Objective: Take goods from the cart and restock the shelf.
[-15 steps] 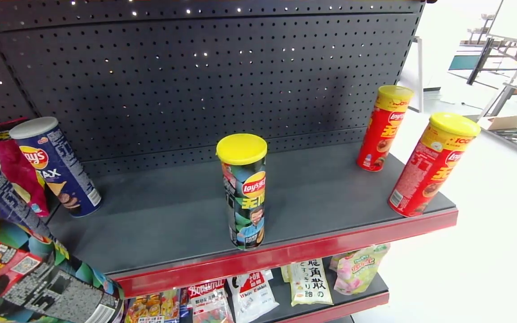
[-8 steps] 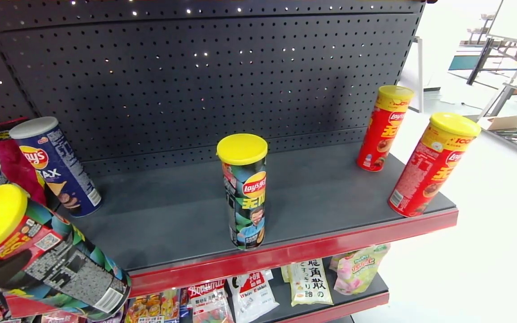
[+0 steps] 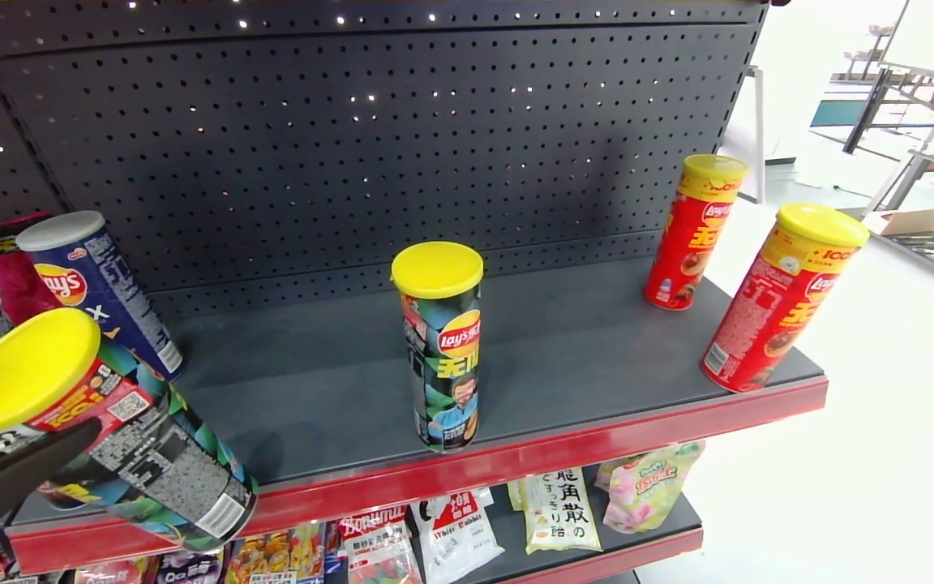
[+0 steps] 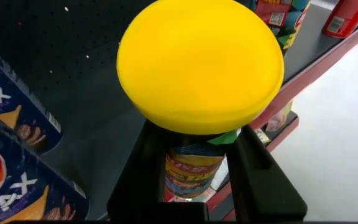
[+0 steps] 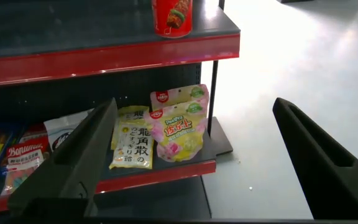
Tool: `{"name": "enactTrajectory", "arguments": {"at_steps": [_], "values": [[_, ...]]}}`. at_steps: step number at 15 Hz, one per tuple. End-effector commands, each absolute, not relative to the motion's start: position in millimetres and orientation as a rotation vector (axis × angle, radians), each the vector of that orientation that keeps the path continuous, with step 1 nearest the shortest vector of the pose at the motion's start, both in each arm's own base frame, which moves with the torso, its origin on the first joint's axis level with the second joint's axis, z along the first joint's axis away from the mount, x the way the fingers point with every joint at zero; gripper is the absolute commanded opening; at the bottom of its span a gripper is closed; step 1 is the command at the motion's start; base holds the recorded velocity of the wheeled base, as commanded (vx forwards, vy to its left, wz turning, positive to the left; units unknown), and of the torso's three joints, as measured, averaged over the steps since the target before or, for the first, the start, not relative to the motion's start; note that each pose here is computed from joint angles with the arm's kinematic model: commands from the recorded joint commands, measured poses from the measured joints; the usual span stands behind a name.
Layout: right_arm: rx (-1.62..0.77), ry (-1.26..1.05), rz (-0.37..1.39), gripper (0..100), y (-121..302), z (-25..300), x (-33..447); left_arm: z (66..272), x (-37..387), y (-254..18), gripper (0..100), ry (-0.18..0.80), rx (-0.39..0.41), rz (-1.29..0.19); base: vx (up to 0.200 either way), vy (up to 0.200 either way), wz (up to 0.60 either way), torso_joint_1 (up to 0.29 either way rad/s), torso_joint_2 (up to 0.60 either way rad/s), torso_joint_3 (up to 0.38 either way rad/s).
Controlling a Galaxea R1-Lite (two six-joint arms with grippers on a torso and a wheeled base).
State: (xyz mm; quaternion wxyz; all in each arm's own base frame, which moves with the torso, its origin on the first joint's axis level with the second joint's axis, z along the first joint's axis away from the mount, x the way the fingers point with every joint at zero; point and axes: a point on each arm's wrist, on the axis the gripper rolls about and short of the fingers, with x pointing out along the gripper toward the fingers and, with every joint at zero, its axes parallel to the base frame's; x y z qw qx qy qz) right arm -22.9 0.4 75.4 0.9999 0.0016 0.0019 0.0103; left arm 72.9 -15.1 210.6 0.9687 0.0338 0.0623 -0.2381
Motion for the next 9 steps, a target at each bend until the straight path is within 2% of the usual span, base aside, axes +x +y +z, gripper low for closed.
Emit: {"name": "enactTrajectory", "arguments": {"at_steps": [1,6,9], "values": [[0.003,0.003,0.021,100,0.4,75.4,-22.9,209.3,80.8,-17.2,0,0.153,0.064,-0.499,0.0,0.0,0.0,0.0,0.0,0.0],[0.003,0.003,0.021,100,0.4,75.4,-22.9,219.4,110.5,-24.1,0,0.111,0.074,-0.527,0.0,0.0,0.0,0.0,0.0,0.0],[0.003,0.003,0.021,100,0.4,75.4,-22.9,230.7,152.7,-35.7,0,0.088,0.076,-0.562,0.0,0.0,0.0,0.0,0.0,0.0]]}}
